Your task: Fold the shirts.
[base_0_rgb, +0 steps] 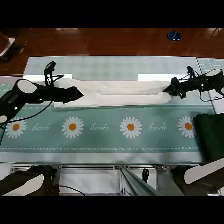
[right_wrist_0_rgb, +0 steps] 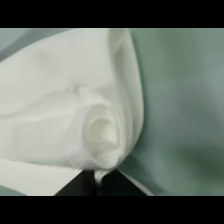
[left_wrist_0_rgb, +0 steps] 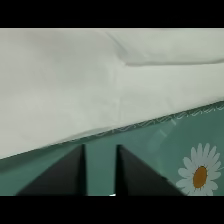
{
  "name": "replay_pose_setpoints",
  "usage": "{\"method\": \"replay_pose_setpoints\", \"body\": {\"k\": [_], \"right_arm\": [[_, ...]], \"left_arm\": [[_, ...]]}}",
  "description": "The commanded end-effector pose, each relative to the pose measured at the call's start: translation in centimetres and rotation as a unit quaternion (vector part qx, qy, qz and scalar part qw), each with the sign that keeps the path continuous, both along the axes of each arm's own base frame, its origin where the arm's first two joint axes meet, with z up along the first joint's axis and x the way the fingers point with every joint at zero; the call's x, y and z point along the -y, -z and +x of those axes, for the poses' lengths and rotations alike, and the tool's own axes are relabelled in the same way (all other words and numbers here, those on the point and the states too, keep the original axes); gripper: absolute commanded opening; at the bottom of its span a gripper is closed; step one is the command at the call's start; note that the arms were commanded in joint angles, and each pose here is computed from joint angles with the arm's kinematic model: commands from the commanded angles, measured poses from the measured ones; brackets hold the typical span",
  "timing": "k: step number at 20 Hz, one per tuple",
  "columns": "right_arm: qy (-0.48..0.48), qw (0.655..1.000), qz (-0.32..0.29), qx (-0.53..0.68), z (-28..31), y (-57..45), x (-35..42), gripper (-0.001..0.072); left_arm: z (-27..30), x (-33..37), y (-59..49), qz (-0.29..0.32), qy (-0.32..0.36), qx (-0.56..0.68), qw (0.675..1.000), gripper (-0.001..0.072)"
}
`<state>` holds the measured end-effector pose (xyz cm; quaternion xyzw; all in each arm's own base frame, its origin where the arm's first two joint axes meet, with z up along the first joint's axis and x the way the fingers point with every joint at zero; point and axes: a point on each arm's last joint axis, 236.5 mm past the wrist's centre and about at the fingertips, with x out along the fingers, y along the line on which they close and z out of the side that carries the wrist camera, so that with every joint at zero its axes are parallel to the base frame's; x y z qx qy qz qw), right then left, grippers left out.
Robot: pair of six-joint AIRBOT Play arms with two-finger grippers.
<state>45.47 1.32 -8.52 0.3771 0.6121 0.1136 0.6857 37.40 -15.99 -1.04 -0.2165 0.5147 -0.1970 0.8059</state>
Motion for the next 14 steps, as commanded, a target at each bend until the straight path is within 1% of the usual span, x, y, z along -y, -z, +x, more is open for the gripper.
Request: {"method": "replay_pose_setpoints", "body": {"k": [1, 3, 4, 5, 6, 9, 11, 13, 14], "right_arm": [[-0.042, 0.998, -0.02, 0.036, -0.7, -4.1, 0.2, 0.0022], [-0.075, 0.992, -0.092, 0.044, -3.4, -6.7, 2.1, 0.0022], [-0.084, 0.988, -0.123, 0.046, -5.1, -7.9, 2.7, 0.0022], [-0.082, 0.983, -0.153, 0.059, -6.7, -9.2, 3.3, 0.0022], [-0.069, 0.98, -0.168, 0.082, -7.9, -10.6, 3.2, 0.0022], [-0.048, 0.973, -0.175, 0.14, -12.0, -14.3, 1.3, 0.0022], [-0.04, 0.97, -0.159, 0.181, -14.3, -16.7, -0.8, 0.0022], [-0.049, 0.966, -0.152, 0.204, -16.7, -18.5, -2.4, 0.0022], [-0.058, 0.965, -0.151, 0.206, -17.9, -19.0, -2.9, 0.0022]], "left_arm": [[-0.9, 2.6, 0.0, -0.004, 0.03, 0.005, 1.0, 0.0031], [-1.0, 4.2, -0.3, -0.001, 0.046, 0.023, 0.999, 0.0031], [-1.0, 5.7, -0.6, 0.008, 0.071, 0.052, 0.996, 0.0031], [-0.9, 7.7, -1.1, 0.009, 0.087, 0.072, 0.994, 0.003], [-0.8, 10.1, -1.5, 0.008, 0.104, 0.09, 0.99, 0.003], [-0.1, 17.7, -1.5, -0.013, 0.139, 0.092, 0.986, 0.003], [-0.5, 22.5, -0.2, -0.021, 0.192, 0.06, 0.979, 0.003], [-2.4, 26.6, 1.6, -0.018, 0.264, 0.021, 0.964, 0.003], [-3.4, 28.4, 2.4, -0.022, 0.28, -0.004, 0.96, 0.003]]}}
